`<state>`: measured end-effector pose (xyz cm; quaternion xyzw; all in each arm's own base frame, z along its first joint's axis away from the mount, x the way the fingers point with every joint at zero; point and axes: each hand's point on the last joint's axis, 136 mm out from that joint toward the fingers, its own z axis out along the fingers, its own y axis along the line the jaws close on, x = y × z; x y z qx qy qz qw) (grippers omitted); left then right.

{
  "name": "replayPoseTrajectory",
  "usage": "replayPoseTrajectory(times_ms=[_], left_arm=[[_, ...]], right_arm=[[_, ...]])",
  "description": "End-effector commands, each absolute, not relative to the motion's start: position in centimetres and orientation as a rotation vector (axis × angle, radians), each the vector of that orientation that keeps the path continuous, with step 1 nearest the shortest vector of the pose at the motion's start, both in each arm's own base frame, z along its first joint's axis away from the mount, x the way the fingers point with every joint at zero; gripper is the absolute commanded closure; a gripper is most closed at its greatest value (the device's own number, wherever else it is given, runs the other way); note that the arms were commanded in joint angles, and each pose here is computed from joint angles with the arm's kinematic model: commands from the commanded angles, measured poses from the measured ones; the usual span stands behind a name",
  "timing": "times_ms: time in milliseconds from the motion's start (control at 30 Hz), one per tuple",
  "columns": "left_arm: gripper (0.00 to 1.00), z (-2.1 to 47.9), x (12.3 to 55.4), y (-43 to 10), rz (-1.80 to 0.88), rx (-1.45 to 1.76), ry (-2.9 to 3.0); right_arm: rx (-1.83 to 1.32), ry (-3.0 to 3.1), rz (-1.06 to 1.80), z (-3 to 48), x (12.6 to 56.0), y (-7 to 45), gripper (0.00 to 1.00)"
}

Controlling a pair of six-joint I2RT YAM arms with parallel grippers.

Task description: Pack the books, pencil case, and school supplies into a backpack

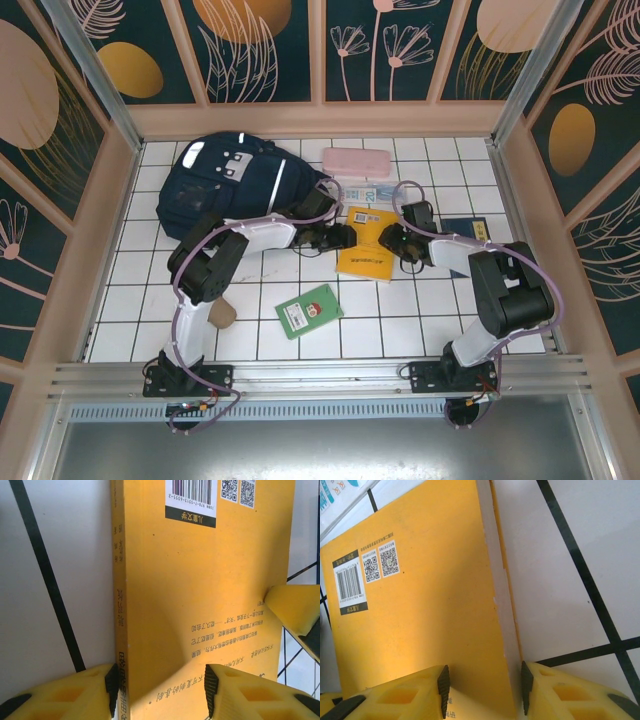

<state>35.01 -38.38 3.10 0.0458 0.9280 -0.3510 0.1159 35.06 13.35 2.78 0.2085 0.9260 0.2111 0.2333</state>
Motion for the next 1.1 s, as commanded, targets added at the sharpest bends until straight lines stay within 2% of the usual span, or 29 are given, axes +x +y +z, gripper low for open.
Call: replayPoseTrajectory(times_ms=[0,300,467,600,733,867,933,1067], left_arm=[[0.51,5.5,33.4,-41.9,-1.329,0.223,2.649],[0.53,14.6,33.2,-42.6,-1.848,0.165,2.282],[0.53,12.7,33.3,-42.1,-1.787,0.149,2.353],[0.54,12.9,32.8,-42.2,-1.944,0.1,2.298],[0.56,11.3,33.3,-41.8,-1.803,0.104,2.371],[0.65,9.7,33.7,-41.1,-1.635,0.12,2.461],[0.68,9.4,33.8,-40.9,-1.597,0.127,2.478],[0.85,10.5,33.9,-40.7,-1.607,0.133,2.452]], right_arm=[[0.493,2.548,0.876,4.4,34.5,18.7,0.56],[0.486,2.537,0.884,5.2,34.8,18.9,0.56],[0.492,2.535,0.876,5.1,34.6,18.6,0.56],[0.494,2.533,0.872,5.2,34.6,18.5,0.56],[0.5,2.532,0.856,5.3,34.6,18.2,0.56],[0.508,2.532,0.824,5.2,34.6,17.5,0.55],[0.514,2.531,0.816,5.3,34.5,17.0,0.51],[0.513,2.502,0.817,6.4,34.6,16.2,0.43]])
